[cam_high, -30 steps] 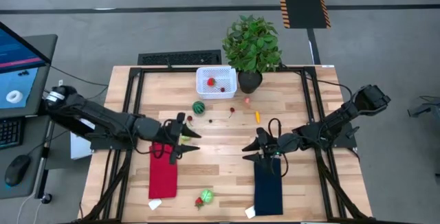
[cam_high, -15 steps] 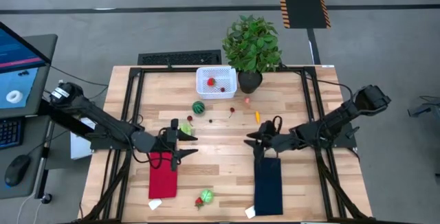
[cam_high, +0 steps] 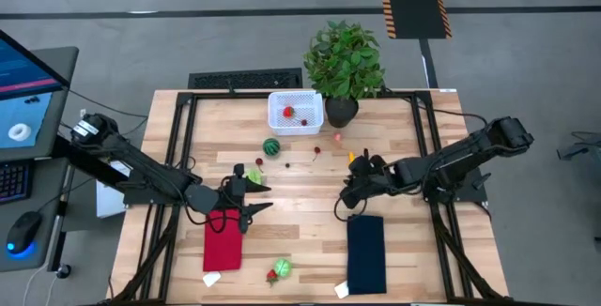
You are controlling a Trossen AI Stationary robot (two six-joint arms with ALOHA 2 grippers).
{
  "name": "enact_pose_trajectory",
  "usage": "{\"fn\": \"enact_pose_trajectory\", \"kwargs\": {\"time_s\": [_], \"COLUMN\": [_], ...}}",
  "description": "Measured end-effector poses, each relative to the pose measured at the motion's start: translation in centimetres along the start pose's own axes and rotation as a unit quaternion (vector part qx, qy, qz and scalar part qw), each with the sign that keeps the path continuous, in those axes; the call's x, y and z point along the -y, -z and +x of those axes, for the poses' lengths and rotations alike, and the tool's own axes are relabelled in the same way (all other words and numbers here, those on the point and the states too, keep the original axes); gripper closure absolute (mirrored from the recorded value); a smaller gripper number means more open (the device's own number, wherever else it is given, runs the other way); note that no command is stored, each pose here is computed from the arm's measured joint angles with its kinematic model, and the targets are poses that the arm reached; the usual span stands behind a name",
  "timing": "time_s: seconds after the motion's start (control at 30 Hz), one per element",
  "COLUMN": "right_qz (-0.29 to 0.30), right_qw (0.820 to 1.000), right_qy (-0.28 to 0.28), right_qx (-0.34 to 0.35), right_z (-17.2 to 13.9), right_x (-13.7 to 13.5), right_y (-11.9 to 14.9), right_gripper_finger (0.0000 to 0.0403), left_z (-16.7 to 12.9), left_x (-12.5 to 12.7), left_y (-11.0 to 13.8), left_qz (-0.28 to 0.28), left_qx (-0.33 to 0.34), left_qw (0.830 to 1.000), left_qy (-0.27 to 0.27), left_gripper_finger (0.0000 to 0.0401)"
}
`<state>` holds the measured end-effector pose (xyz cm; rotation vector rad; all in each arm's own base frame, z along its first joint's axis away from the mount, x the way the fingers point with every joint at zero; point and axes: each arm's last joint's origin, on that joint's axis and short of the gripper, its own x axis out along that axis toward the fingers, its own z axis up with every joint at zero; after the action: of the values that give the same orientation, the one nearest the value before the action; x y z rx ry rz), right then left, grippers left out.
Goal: Pick and placing Produce into tupperware
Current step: Put the red cherry into the white basket
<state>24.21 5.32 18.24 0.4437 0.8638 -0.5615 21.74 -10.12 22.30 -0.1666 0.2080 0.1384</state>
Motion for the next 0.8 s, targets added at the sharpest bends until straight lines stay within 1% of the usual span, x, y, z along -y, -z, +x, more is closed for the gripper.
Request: {"fn": "enact_pose_trajectory", "kwargs": {"time_s": [0.07,0.2,0.33,0.5,0.63,0.8], "right_qz": [-0.005,-0.010,0.005,0.024,0.045,0.045], "right_qw": [1.000,0.998,0.997,0.996,0.994,0.993], "right_qy": [0.007,0.020,0.037,0.039,0.039,0.053], "right_qx": [-0.020,-0.065,-0.073,-0.074,-0.091,-0.093], "right_z": [-0.4,-0.5,-0.5,-0.5,-0.5,-0.4], "right_x": [0.0,0.5,0.9,0.9,1.0,1.4], "right_y": [-0.3,0.0,0.2,0.2,0.3,0.3], "right_gripper_finger": [0.0284,0.0284,0.0284,0.0284,0.0284,0.0284], "left_z": [0.0,0.0,0.0,0.0,0.0,0.0], "left_x": [0.0,0.0,0.0,0.0,0.0,0.0], "left_y": [-0.1,-0.1,0.0,0.0,0.0,0.0], "left_qz": [-0.003,-0.002,-0.004,-0.004,-0.005,-0.006], "left_qx": [0.003,0.002,0.002,0.002,0.002,0.002], "left_qw": [1.000,1.000,1.000,1.000,1.000,1.000], "left_qy": [0.001,0.001,0.001,0.001,0.001,0.001], "left_gripper_finger": [0.0205,0.0204,0.0205,0.0205,0.0205,0.0205]}}
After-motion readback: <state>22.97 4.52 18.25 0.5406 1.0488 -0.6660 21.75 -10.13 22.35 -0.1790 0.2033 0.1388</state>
